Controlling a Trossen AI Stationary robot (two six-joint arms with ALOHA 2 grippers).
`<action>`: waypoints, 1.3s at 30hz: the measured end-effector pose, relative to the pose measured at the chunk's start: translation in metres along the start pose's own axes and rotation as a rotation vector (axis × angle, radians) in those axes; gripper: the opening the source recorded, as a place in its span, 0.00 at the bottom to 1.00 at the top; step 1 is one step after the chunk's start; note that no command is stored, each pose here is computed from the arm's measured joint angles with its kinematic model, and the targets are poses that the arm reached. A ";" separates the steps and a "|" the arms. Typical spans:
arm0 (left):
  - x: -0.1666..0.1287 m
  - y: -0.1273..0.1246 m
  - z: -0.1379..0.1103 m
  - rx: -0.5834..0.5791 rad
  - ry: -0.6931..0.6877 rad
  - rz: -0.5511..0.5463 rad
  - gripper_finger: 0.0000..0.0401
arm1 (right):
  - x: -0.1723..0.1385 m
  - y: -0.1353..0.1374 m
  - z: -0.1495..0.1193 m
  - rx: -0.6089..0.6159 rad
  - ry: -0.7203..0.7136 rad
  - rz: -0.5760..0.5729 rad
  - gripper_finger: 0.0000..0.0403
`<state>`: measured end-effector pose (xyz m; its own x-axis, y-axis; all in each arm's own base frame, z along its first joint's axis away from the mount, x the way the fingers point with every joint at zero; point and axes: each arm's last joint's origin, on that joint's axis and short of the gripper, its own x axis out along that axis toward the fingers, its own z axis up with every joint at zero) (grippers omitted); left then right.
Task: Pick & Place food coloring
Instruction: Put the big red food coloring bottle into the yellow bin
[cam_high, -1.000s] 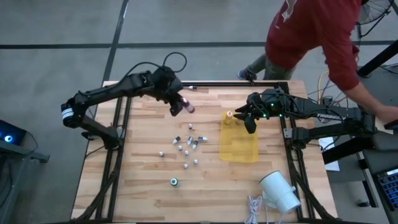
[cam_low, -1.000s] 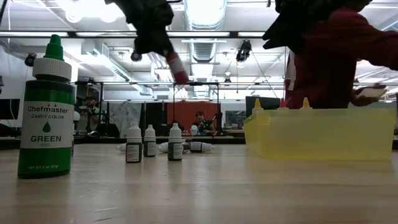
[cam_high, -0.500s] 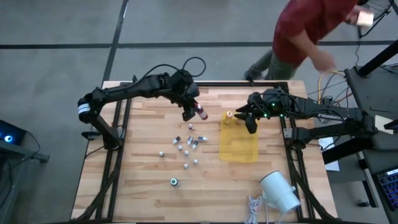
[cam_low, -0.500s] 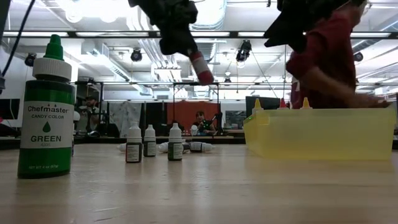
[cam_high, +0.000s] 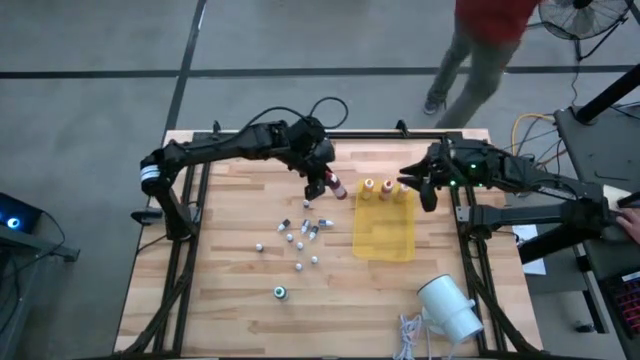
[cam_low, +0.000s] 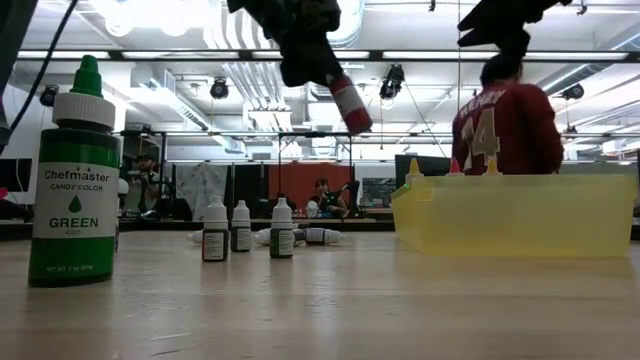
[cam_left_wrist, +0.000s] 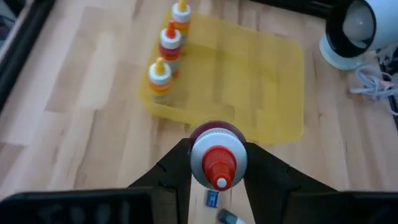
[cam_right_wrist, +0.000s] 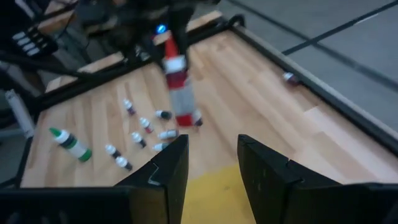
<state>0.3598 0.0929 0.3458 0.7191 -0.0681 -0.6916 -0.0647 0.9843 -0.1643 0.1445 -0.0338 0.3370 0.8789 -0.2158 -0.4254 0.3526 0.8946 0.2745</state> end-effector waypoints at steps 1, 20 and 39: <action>0.002 -0.003 0.001 0.005 0.004 -0.013 0.24 | -0.003 -0.001 0.000 0.000 -0.017 -0.015 0.32; 0.016 -0.072 0.034 0.144 -0.064 -0.123 0.24 | -0.019 -0.003 -0.001 0.023 -0.074 -0.076 0.32; 0.033 -0.054 0.036 0.159 -0.052 0.022 0.24 | -0.018 -0.004 -0.003 0.047 -0.048 -0.083 0.32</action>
<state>0.4120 0.0433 0.3567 0.7541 -0.0417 -0.6554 0.0261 0.9991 -0.0335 0.1263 -0.0324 0.3408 0.8599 -0.3085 -0.4066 0.4389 0.8537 0.2804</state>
